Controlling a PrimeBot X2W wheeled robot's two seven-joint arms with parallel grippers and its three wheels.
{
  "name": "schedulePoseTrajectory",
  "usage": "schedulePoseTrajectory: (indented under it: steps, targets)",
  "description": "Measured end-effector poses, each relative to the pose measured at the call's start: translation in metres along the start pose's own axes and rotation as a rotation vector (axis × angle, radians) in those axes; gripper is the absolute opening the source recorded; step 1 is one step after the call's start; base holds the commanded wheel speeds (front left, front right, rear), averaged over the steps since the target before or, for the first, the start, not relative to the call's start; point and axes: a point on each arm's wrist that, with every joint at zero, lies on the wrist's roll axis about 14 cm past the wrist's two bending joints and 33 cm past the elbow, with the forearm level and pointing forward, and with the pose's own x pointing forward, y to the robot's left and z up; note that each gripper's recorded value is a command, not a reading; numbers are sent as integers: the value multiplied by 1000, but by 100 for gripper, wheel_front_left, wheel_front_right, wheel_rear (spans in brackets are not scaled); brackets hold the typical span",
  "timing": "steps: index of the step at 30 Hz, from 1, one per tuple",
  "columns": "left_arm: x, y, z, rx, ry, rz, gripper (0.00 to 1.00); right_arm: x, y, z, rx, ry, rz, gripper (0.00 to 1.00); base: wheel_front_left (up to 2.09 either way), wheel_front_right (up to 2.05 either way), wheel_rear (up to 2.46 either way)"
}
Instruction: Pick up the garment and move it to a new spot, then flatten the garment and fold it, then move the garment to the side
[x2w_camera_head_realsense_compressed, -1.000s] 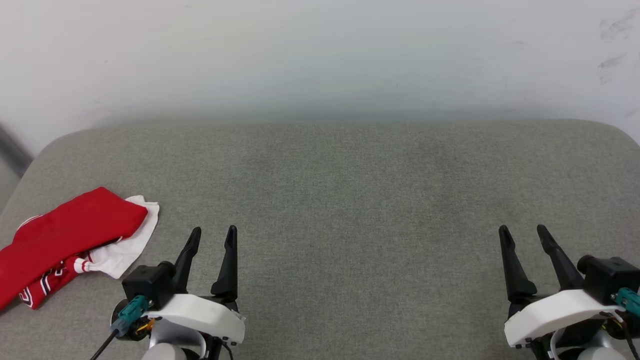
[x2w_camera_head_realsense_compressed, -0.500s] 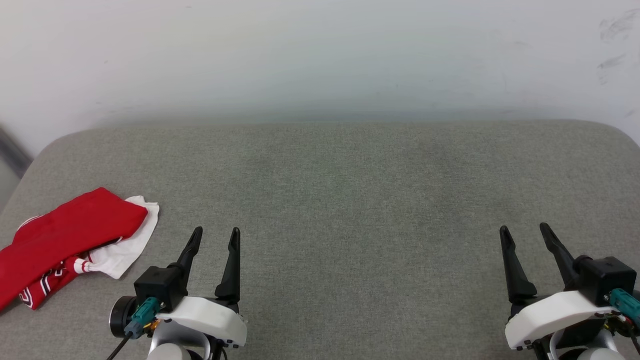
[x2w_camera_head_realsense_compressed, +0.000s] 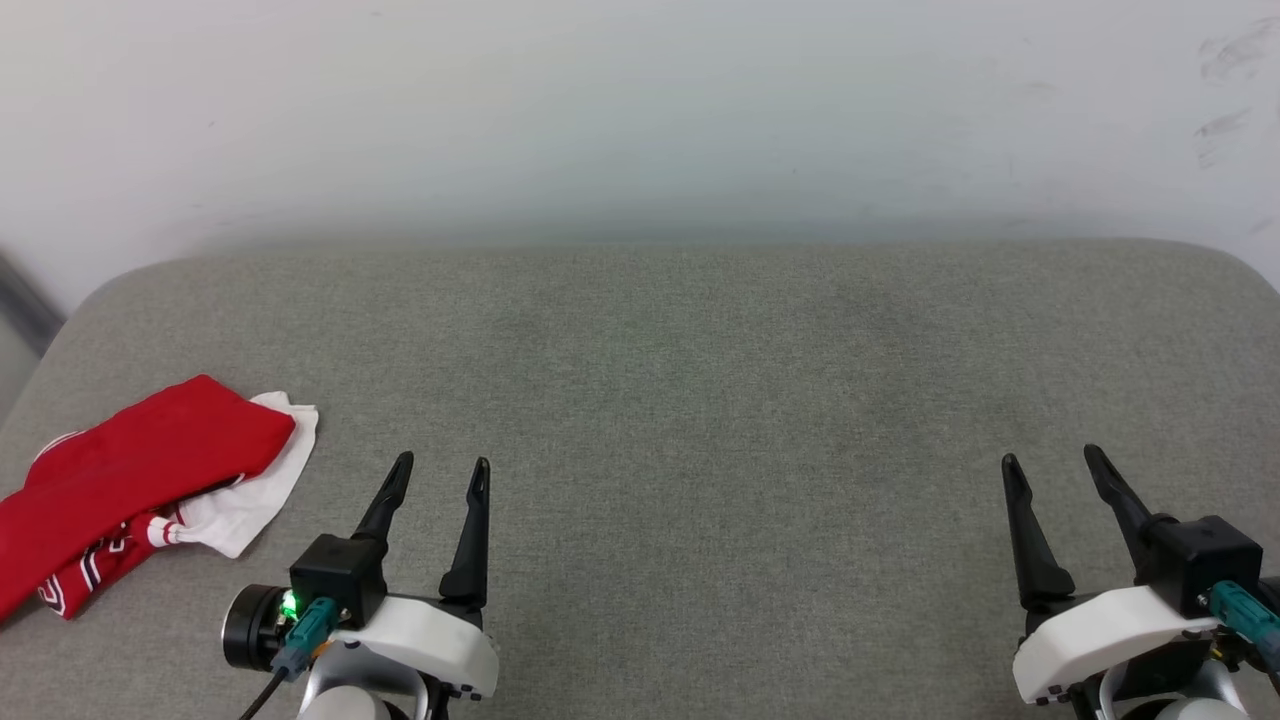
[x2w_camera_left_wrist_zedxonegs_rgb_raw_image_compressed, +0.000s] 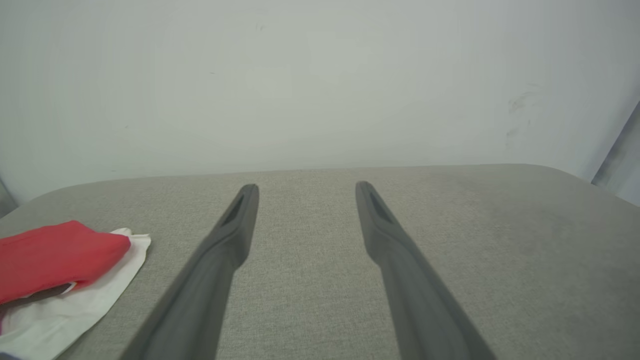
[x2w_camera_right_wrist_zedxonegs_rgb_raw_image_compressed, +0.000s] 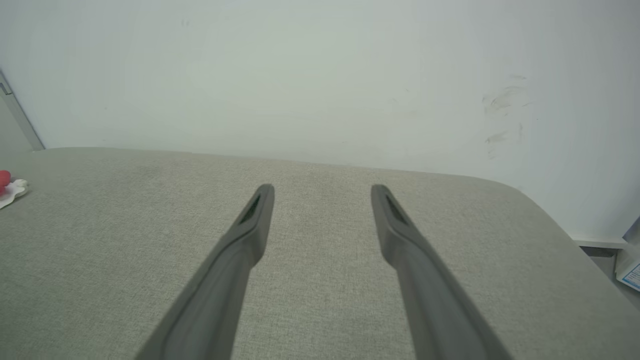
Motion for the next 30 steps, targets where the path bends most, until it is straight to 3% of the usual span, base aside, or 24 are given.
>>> schedulePoseTrajectory:
  steps: [18, 30]
  targets:
    - [-5, 14, 3, -21, -11, 49, 100, 7, 9, 1, 8, -14, 28, 100, 0, 0, 0]
    - [-42, 75, 12, 13, -25, 255, 100, 32, 79, 13, 14, -49, 233, 100, 0, 0, 0]
